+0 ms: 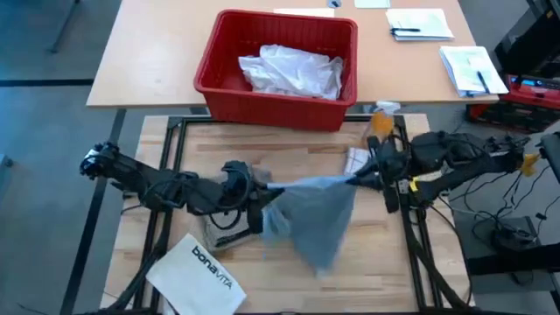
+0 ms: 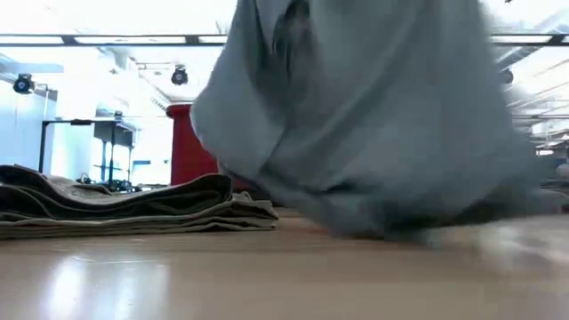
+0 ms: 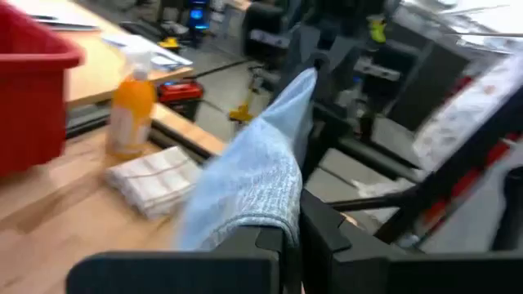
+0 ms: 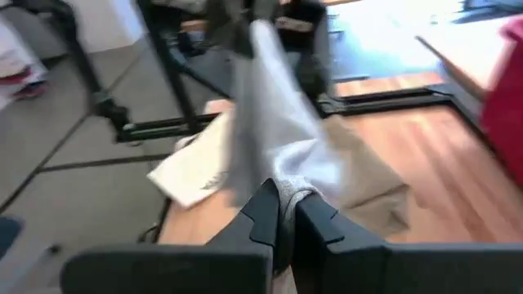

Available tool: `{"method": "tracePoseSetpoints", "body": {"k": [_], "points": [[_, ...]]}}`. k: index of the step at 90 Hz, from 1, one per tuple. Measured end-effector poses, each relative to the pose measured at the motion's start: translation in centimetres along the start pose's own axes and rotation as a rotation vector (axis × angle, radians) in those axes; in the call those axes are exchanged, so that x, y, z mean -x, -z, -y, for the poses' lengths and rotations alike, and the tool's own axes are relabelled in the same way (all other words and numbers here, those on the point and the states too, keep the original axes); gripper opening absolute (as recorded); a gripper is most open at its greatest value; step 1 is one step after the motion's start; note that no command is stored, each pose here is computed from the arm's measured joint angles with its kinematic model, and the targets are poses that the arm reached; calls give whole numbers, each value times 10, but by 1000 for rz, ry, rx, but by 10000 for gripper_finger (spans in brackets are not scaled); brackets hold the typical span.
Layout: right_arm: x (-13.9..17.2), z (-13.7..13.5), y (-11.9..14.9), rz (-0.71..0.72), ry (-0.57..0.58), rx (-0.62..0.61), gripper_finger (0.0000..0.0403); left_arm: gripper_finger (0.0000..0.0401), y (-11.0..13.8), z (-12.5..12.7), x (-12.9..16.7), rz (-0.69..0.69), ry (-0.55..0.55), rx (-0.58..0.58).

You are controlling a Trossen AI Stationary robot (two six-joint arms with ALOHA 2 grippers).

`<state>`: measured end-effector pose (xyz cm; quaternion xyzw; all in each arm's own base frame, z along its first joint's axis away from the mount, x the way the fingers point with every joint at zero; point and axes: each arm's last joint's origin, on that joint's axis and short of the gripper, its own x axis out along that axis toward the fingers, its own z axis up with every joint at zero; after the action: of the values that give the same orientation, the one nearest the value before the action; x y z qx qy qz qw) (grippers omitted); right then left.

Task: Fold laundry
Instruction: Fold the gray shirt

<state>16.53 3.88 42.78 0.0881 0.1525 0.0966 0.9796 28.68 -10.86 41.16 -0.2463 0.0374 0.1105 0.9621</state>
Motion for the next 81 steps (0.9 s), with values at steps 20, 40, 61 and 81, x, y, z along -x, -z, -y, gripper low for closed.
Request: {"method": "tracePoseSetpoints", "body": {"k": [20,40,61,81], "points": [[1,-5,-2,-1,-134,2,0,0,-7,11,6,-14,112,-18],[5,0,-4,45,41,2,0,0,-12,10,11,7,50,-42],[11,-2,-4,54,-15,-20,0,0,-11,9,13,0,29,-13],[4,-14,-7,121,-77,-12,0,0,0,26,17,68,-10,-63]]}}
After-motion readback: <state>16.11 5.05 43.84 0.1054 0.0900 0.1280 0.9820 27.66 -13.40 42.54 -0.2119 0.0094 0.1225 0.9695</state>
